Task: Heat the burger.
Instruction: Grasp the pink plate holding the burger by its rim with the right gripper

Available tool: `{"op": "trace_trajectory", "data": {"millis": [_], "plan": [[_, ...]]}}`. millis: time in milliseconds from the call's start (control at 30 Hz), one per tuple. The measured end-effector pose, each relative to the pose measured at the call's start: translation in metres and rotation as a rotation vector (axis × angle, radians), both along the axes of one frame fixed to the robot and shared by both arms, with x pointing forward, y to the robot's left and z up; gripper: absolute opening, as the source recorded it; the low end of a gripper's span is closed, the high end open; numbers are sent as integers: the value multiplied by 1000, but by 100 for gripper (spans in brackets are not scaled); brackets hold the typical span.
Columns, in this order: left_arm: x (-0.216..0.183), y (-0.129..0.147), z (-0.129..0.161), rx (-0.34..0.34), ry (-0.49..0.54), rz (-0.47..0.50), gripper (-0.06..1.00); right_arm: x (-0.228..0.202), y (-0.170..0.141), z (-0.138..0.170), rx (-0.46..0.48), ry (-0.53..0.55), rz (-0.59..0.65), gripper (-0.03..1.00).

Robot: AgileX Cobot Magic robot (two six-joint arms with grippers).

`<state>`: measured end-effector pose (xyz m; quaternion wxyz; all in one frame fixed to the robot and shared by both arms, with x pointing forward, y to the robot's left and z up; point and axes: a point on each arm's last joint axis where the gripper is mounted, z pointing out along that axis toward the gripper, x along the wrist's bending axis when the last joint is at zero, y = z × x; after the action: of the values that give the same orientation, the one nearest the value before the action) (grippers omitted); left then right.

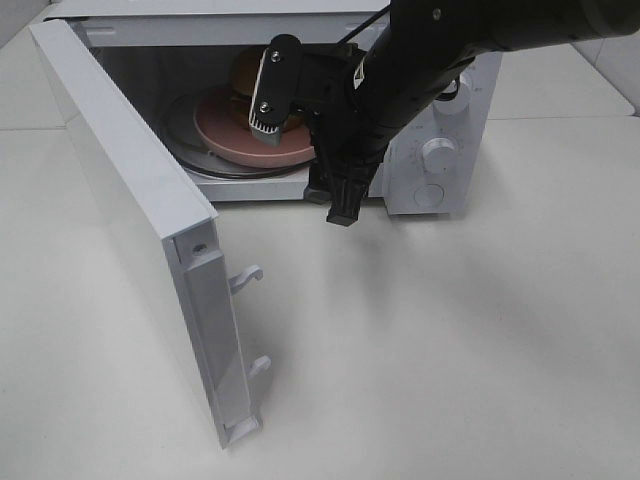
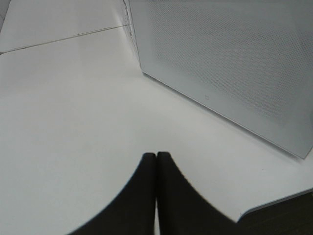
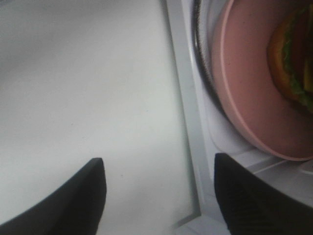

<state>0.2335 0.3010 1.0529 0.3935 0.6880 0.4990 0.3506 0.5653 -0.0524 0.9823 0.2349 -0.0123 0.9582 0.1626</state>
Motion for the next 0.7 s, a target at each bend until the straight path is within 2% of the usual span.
{"op": "trace_trajectory", "data": {"millis": [267,400,467,700], "plan": [[0,0,0,0,0,0,0,4,7,4,27,-87,39,62],[0,0,0,0,0,0,0,2,14,0,7,-111,84,62],[0,0,0,0,0,0,0,0,23,-13,-48,-137,151,62],[0,0,0,0,0,0,0,1,32,-32,-106,-174,225,62]]}}
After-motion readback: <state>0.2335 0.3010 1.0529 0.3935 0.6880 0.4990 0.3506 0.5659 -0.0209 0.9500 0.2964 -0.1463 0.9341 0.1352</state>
